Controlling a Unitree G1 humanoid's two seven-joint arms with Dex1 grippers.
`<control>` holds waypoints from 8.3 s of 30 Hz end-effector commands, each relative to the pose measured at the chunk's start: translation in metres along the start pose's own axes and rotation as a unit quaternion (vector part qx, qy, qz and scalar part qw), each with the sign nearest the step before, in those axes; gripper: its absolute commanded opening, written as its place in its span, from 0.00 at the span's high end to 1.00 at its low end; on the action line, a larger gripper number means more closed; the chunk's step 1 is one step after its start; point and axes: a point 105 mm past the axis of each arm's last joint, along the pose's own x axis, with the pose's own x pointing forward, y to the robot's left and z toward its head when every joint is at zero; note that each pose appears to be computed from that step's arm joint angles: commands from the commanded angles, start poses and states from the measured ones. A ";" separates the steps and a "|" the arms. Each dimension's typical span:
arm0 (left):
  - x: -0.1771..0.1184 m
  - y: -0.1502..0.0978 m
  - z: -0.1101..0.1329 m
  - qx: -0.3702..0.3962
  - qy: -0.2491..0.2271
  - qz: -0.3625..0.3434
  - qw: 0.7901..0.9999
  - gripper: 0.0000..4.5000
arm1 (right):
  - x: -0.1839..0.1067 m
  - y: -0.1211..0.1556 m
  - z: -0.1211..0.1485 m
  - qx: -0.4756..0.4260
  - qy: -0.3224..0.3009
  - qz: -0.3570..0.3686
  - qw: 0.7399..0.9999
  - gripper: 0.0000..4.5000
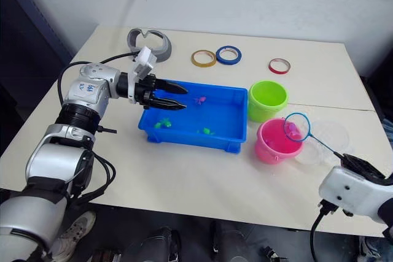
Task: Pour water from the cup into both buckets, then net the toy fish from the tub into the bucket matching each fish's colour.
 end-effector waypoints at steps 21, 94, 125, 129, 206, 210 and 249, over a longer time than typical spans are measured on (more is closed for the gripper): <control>-0.007 0.003 0.012 0.027 -0.007 0.010 1.000 0.33 | -0.006 -0.010 0.004 -0.280 -0.008 -0.099 0.955 1.00; -0.111 -0.024 -0.013 -0.022 0.053 0.273 0.960 0.33 | 0.189 -0.034 0.183 0.496 -0.140 0.241 0.822 1.00; -0.087 -0.010 -0.006 -0.012 0.031 0.227 0.973 0.33 | 0.129 -0.030 0.164 0.460 -0.193 0.244 0.832 1.00; -0.083 -0.010 -0.003 -0.009 0.027 0.209 0.977 0.33 | 0.122 -0.039 0.163 0.463 -0.209 0.232 0.830 1.00; -0.051 -0.001 -0.001 0.005 0.003 0.070 0.998 0.33 | 0.014 0.017 -0.007 -0.180 -0.021 -0.085 0.980 1.00; -0.052 -0.002 -0.001 0.004 0.003 0.071 0.997 0.33 | 0.013 0.017 -0.007 -0.185 -0.022 -0.094 0.978 1.00; -0.108 -0.027 -0.029 -0.035 0.048 0.202 0.978 0.33 | 0.103 -0.022 0.126 0.090 -0.252 0.146 0.952 1.00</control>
